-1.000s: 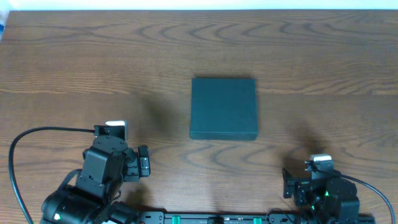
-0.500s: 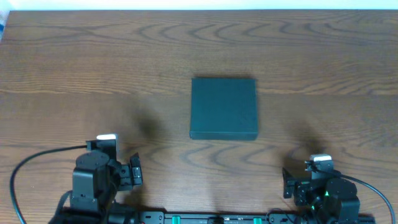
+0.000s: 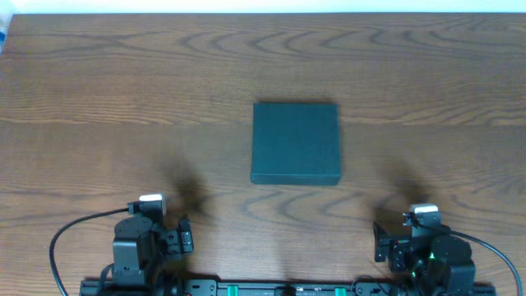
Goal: Pack container
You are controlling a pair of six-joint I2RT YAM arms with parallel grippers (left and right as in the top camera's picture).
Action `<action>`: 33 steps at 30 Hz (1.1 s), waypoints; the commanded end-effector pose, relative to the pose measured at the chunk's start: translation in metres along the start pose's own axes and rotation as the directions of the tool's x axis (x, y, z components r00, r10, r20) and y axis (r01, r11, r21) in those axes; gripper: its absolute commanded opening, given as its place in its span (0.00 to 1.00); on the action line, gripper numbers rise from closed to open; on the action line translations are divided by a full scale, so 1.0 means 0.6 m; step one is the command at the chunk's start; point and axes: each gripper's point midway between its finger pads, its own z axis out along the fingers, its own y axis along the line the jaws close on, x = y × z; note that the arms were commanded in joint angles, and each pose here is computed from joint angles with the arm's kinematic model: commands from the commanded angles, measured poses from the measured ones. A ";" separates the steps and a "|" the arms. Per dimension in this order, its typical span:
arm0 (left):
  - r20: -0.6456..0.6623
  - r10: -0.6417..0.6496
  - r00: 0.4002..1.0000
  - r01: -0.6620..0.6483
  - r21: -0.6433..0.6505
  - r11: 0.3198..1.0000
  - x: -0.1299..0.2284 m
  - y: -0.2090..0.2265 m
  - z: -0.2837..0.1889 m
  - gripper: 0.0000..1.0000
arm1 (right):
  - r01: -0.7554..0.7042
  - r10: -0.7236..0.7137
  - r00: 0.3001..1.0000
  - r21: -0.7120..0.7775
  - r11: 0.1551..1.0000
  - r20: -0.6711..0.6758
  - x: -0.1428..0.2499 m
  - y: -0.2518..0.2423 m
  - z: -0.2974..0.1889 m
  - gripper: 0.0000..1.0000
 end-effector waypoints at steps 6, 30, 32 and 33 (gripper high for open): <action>0.016 -0.008 1.000 0.007 0.010 1.000 0.031 0.000 0.028 0.95 | 0.008 -0.008 1.000 0.007 1.000 -0.004 0.005 -0.003 0.001 0.99; 0.055 0.008 0.998 -0.010 0.024 1.000 0.031 -0.003 0.035 0.95 | 0.008 -0.008 1.000 0.008 1.000 -0.004 0.005 -0.003 0.001 0.99; 0.055 0.008 0.998 -0.010 0.024 1.000 0.031 -0.003 0.035 0.95 | 0.008 -0.008 1.000 0.008 1.000 -0.004 0.005 -0.003 0.001 0.99; 0.055 0.008 0.998 -0.010 0.025 1.000 0.031 -0.003 0.035 0.95 | 0.008 -0.008 1.000 0.008 1.000 -0.004 0.005 -0.003 0.001 0.99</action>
